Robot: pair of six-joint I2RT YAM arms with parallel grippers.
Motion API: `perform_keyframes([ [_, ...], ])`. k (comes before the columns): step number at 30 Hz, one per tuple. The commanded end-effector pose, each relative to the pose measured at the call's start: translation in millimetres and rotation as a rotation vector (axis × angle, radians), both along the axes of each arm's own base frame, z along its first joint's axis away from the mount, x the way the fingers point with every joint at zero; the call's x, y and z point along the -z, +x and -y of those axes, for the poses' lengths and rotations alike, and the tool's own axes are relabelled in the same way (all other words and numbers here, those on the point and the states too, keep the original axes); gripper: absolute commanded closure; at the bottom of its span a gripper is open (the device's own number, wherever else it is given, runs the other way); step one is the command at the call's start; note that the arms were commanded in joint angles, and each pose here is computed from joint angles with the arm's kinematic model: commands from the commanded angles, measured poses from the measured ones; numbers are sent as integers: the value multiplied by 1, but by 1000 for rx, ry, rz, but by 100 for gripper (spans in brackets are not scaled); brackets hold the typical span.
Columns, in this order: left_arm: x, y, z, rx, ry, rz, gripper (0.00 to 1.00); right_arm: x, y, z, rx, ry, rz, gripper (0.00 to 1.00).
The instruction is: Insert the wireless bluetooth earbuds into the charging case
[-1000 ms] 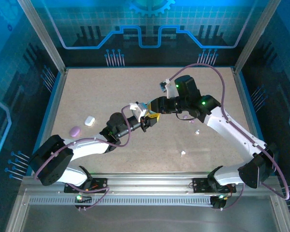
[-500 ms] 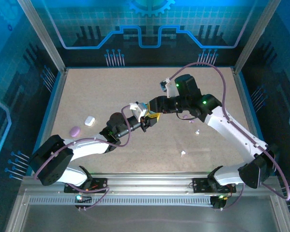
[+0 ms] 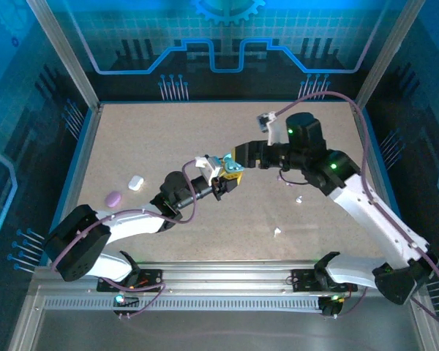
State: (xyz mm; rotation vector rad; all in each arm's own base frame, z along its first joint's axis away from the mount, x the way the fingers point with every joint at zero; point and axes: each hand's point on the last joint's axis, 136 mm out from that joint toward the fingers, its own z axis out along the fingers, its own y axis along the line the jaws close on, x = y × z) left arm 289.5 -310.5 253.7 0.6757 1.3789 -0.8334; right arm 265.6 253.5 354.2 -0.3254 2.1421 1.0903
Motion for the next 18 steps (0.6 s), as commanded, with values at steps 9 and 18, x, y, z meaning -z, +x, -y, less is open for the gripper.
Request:
perform_keyframes([
  [9,-28,-37,-1,126,4,99,64,33,52,25,143,-112,-185,32],
  [18,-39,-30,-2,95,-23,73,64,59,34,-5,-93,-114,-285,32],
])
